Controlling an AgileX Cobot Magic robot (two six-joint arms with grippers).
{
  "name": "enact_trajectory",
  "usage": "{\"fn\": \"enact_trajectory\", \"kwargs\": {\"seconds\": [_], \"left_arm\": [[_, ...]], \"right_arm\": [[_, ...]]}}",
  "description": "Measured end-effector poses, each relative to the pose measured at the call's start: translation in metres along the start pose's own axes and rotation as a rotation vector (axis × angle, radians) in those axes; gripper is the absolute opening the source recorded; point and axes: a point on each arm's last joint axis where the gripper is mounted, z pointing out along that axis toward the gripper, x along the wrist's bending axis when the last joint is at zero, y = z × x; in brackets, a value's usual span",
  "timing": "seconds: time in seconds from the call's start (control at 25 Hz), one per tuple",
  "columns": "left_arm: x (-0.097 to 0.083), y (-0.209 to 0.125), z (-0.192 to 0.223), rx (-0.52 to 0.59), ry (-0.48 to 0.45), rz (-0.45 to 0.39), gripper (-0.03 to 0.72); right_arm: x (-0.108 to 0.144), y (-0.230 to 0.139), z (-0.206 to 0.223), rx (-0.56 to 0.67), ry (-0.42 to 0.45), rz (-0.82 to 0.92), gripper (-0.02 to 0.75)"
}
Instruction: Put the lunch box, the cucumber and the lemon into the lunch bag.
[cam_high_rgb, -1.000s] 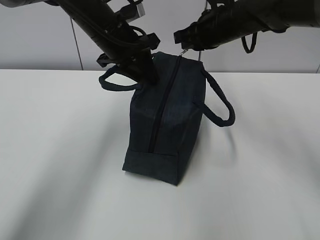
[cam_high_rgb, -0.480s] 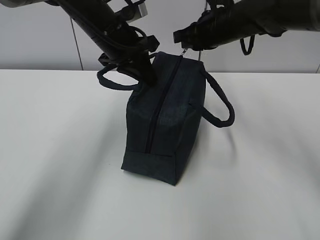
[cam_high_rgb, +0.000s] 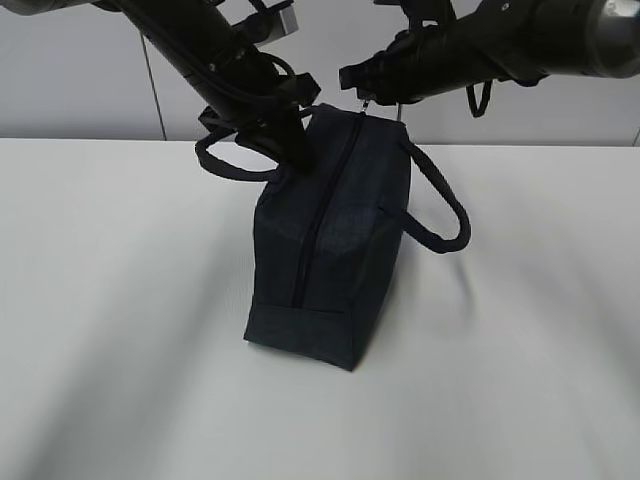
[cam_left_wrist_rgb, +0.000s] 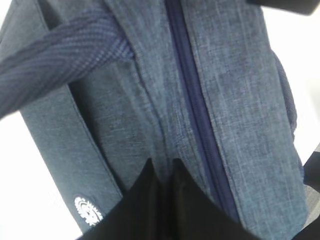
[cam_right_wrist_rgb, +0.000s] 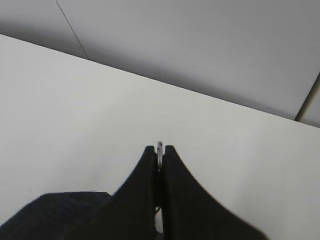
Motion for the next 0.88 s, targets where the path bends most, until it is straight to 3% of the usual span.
{"fn": "enact_trajectory", "kwargs": {"seconds": [0.28, 0.88], "left_arm": [[-0.014, -0.001, 0.009, 0.007, -0.003, 0.036, -0.006], [-0.014, 0.000, 0.009, 0.002, 0.010, 0.043, -0.007]], "right_arm": [[-0.009, -0.005, 0.013, 0.012, -0.009, 0.011, 0.000], [-0.031, -0.029, 0.045, 0.040, 0.005, 0.205, 0.000]]}}
